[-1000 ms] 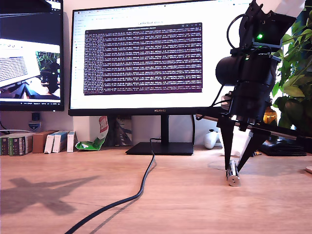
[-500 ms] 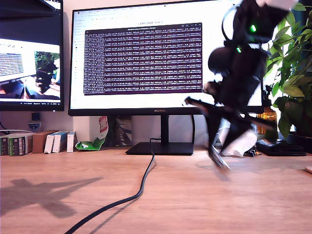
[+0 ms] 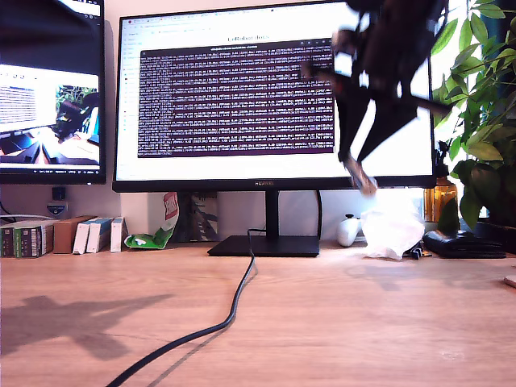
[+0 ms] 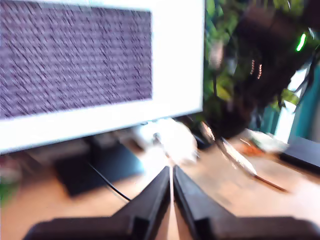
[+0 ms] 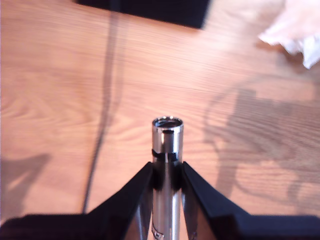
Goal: Pick the metallic laser pointer with your right arm, pass it to your left arm, then place it down to the left side of the table
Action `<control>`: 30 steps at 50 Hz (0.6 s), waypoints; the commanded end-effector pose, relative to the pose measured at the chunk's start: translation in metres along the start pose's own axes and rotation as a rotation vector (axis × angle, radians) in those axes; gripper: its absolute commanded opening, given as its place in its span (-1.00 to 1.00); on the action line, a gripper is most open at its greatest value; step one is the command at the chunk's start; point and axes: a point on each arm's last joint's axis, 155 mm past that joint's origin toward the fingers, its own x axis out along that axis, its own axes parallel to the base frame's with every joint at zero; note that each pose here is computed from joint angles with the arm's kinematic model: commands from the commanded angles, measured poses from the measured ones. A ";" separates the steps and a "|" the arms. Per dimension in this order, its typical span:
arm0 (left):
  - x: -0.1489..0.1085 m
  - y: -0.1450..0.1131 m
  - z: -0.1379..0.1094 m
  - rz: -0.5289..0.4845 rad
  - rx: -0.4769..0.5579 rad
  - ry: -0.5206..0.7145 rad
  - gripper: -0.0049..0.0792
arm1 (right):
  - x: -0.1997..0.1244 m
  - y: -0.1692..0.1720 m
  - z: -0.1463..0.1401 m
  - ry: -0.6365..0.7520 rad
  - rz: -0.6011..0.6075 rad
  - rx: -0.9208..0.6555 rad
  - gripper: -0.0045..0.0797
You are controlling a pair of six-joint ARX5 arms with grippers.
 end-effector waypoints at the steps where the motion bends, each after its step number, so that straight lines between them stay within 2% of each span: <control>1: 0.002 -0.005 0.000 -0.033 -0.019 0.002 -0.91 | -0.021 0.013 0.005 -0.046 0.014 -0.044 -0.92; 9: 0.005 -0.018 -0.006 -0.113 -0.104 0.025 -0.89 | -0.053 0.031 0.005 -0.105 0.046 -0.082 -0.92; 16: 0.005 -0.028 -0.002 -0.178 -0.162 0.020 -0.73 | -0.077 0.050 0.002 -0.149 0.087 -0.118 -0.92; 23: 0.002 -0.052 0.001 -0.319 -0.188 0.027 -0.72 | -0.093 0.063 -0.004 -0.172 0.103 -0.149 -0.92; 30: 0.001 -0.068 0.002 -0.433 -0.241 0.052 -0.54 | -0.106 0.083 -0.014 -0.185 0.140 -0.196 -0.92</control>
